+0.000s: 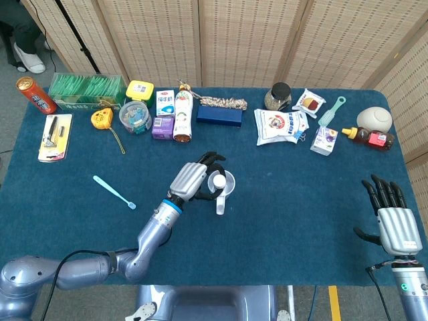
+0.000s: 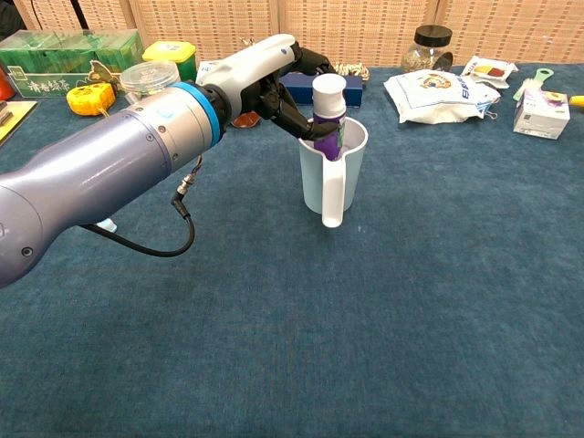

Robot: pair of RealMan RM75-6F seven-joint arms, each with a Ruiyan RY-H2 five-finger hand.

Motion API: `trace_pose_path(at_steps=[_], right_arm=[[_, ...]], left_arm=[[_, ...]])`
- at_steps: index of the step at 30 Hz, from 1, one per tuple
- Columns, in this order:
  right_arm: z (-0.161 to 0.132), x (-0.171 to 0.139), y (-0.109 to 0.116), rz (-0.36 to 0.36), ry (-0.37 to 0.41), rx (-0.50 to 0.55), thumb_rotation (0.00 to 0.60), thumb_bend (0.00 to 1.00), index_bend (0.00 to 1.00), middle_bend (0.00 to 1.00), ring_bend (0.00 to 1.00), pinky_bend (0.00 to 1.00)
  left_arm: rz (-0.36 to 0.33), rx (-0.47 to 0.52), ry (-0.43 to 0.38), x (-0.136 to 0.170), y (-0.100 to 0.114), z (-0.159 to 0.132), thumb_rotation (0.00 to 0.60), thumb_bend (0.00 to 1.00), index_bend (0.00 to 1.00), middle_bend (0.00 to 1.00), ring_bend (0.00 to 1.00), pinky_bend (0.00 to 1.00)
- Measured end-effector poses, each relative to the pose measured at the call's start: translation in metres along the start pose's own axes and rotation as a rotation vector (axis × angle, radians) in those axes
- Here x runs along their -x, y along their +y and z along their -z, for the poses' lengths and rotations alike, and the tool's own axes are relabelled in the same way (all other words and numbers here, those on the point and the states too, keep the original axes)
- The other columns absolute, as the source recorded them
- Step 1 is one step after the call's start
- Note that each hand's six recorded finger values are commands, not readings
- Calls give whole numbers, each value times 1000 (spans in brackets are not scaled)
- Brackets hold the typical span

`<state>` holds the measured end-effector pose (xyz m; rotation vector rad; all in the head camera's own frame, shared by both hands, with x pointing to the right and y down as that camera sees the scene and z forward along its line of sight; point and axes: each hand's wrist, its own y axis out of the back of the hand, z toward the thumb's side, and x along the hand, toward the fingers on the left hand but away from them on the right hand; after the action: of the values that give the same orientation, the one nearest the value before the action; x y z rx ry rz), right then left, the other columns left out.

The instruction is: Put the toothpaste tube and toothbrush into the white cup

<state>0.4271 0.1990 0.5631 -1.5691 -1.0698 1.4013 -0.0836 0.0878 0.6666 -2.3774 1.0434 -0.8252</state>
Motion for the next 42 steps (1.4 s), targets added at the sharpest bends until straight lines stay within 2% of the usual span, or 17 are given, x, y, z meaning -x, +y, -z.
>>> trace_pose_path(at_steps=[5,14,22,26,32,36,42], right_arm=[[0,0,0,1,1,0,600,0,0,0,0,0],[0,0,1,2,-1,-1,600,0,0,0,0,0],[-2,-1,0,0,5,-5,600,0,0,0,0,0],[-4,-1,-1,-1,8,-8,600,0,0,0,0,0],[-5,-2,0,2,7,-10,600,0,0,0,0,0],[-7,-3,0,3,8,-13,600,0,0,0,0,0],[-9,-4,-1,1,14,-17,600,0,0,0,0,0]], left_arm=[[12,-11,1,2,0,2,600,422,238,50,3,328],[53,-7,-12,11,10,4,600,417,61,0,0,275],[41,-4,-27,26,36,7,600,416,0,0,0,255],[26,-11,-34,35,55,9,600,416,0,0,0,181],[20,-103,-28,55,88,23,600,407,0,0,0,5],[39,-239,4,75,112,42,600,404,0,0,0,0],[64,-380,35,104,129,69,600,404,0,0,0,0]])
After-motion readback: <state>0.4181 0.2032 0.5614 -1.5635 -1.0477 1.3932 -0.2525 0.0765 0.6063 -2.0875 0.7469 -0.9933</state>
